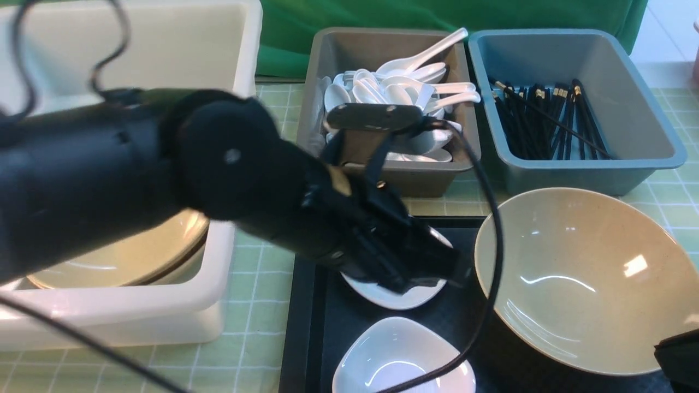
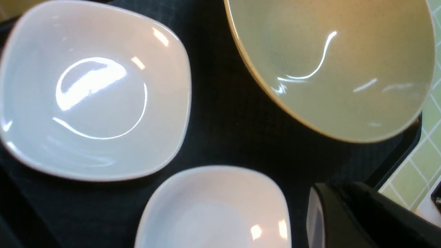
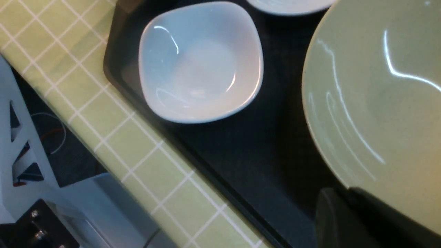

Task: On green table put chopsticks spoon bowls plates into blue grey white boxes.
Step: 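Grasp the large bowl on the tray by its rim, then place the tan bowl onto the bowl stack in the left bin with the left gripper, then grasp the small white bowl on the black tray by its rim with the left gripper, then place the white bowl into the white bin with the other dishes with the left gripper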

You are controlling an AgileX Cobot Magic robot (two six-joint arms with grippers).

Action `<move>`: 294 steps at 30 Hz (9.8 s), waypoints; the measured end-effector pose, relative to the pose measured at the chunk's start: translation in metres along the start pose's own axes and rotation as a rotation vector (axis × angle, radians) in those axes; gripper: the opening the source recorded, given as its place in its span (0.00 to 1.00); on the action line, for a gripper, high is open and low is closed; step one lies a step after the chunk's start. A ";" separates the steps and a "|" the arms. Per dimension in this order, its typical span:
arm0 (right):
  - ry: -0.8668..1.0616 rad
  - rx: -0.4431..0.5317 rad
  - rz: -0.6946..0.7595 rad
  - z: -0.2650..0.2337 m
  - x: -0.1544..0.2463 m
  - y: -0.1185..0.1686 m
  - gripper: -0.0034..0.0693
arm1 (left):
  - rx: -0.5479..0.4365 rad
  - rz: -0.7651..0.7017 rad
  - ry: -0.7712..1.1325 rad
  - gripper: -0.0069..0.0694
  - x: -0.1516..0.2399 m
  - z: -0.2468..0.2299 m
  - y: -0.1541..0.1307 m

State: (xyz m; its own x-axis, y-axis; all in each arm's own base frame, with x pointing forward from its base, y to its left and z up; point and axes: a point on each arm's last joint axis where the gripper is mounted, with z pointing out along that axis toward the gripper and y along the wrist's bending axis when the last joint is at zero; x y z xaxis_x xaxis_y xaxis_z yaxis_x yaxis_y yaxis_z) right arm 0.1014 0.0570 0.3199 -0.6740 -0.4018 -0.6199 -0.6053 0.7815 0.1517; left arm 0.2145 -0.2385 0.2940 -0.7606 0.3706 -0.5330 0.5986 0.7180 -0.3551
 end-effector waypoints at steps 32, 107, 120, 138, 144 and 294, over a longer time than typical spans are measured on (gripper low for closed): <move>-0.113 0.029 -0.052 -0.025 0.014 0.015 0.10 | -0.054 -0.149 0.148 0.77 -0.056 0.126 0.018; -0.335 -0.534 -0.572 0.048 -0.148 0.078 0.15 | -0.534 -0.955 -0.312 0.11 0.120 -0.208 0.263; -0.332 -0.533 -0.571 0.048 -0.148 0.078 0.17 | -0.530 -1.049 -0.268 0.20 0.116 -0.189 0.275; -0.219 -0.459 -0.581 0.054 -0.141 0.070 0.19 | -0.705 -1.050 -0.073 0.91 0.110 -0.184 0.264; -0.230 -0.446 -0.589 0.045 -0.139 0.071 0.20 | -0.714 -1.052 -0.033 0.94 0.095 -0.206 0.255; -0.280 -0.491 -0.614 0.018 -0.131 0.078 0.33 | -0.851 -1.323 0.037 0.46 0.132 -0.248 0.327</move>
State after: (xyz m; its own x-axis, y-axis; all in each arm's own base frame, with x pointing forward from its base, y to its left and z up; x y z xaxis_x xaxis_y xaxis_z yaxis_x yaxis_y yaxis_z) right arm 0.1502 0.1791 0.3994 -0.0727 -0.5043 -0.8605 -0.9903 0.1390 0.0022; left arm 0.2473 0.1913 0.2983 -0.6230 -0.7602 -0.1841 -0.7722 0.6353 -0.0100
